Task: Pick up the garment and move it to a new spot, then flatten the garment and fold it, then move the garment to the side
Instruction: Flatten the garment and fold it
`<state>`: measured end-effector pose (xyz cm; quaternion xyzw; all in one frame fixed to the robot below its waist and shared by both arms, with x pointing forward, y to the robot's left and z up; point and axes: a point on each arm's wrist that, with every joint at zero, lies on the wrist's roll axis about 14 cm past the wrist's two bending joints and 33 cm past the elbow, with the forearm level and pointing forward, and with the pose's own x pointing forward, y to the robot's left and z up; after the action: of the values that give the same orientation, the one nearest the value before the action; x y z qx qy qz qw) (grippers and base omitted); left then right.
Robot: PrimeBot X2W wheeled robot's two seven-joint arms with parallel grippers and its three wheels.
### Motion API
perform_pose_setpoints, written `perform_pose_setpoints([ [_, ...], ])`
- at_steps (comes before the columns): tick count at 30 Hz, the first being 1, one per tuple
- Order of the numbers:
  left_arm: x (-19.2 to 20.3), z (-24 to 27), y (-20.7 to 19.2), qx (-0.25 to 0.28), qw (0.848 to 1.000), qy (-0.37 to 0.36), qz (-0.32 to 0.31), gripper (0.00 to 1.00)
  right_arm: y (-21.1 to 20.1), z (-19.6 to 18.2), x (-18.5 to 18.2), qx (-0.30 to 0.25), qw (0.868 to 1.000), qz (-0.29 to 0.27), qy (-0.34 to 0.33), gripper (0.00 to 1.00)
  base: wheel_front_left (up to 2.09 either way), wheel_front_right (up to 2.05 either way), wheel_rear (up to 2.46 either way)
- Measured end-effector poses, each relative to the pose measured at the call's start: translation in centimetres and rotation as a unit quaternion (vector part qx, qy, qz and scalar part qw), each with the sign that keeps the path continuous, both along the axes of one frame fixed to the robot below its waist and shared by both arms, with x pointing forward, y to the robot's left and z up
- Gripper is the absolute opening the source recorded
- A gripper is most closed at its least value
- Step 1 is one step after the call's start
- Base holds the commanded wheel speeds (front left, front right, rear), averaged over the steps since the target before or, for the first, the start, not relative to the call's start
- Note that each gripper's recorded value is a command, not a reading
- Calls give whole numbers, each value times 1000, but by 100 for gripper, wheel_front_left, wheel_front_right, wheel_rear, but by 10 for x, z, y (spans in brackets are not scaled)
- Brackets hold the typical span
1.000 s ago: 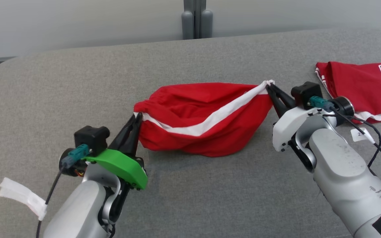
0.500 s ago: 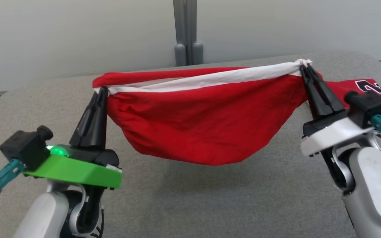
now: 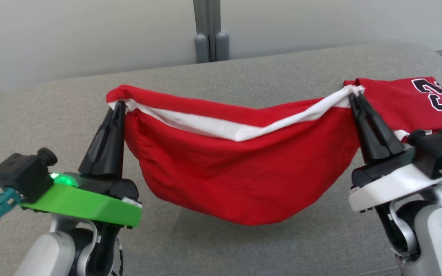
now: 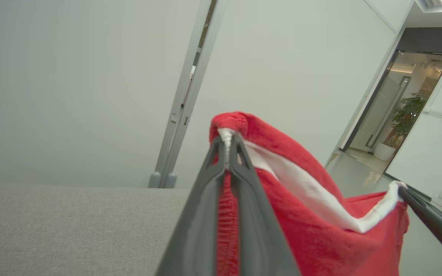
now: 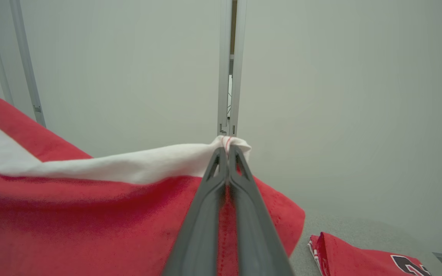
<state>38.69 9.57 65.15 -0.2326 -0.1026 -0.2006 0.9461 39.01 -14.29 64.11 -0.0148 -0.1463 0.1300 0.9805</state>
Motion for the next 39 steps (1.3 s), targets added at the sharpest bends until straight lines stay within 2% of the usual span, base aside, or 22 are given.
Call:
perform_pose_setpoints([
  [4,17,-53,-7,10,997,72,-4,0,11,-61,23,9,995,19,94,0,0,0,0],
  [7,27,-95,-11,15,992,126,-4,0,16,-97,41,15,990,25,139,0,0,0,0],
  [14,44,-169,-11,27,978,208,12,0,24,-165,76,16,977,23,211,0,0,0,0],
  [21,46,-200,-9,28,972,233,22,0,39,-201,86,7,970,36,242,0,0,0,0],
  [22,46,-201,-9,27,972,233,23,0,40,-203,86,6,969,38,243,7,0,0,0],
  [23,46,-203,-8,27,971,234,25,0,40,-204,86,5,969,39,244,22,0,0,0],
  [24,46,-204,-9,27,972,234,25,0,41,-206,86,3,969,39,245,33,0,0,0],
  [26,45,-206,-10,27,971,235,23,0,41,-209,84,0,968,40,249,50,0,0,0],
  [27,45,-206,-11,27,972,234,23,0,41,-210,83,-1,967,41,250,71,0,0,0],
  [28,45,-206,-12,26,972,234,21,0,41,-211,82,-3,967,41,251,88,0,0,0],
  [29,45,-207,-13,27,972,235,20,0,41,-211,82,-3,967,41,251,100,0,0,0],
  [39,43,-207,-18,24,972,233,13,0,46,-207,85,-14,968,50,245,100,0,0,0],
])
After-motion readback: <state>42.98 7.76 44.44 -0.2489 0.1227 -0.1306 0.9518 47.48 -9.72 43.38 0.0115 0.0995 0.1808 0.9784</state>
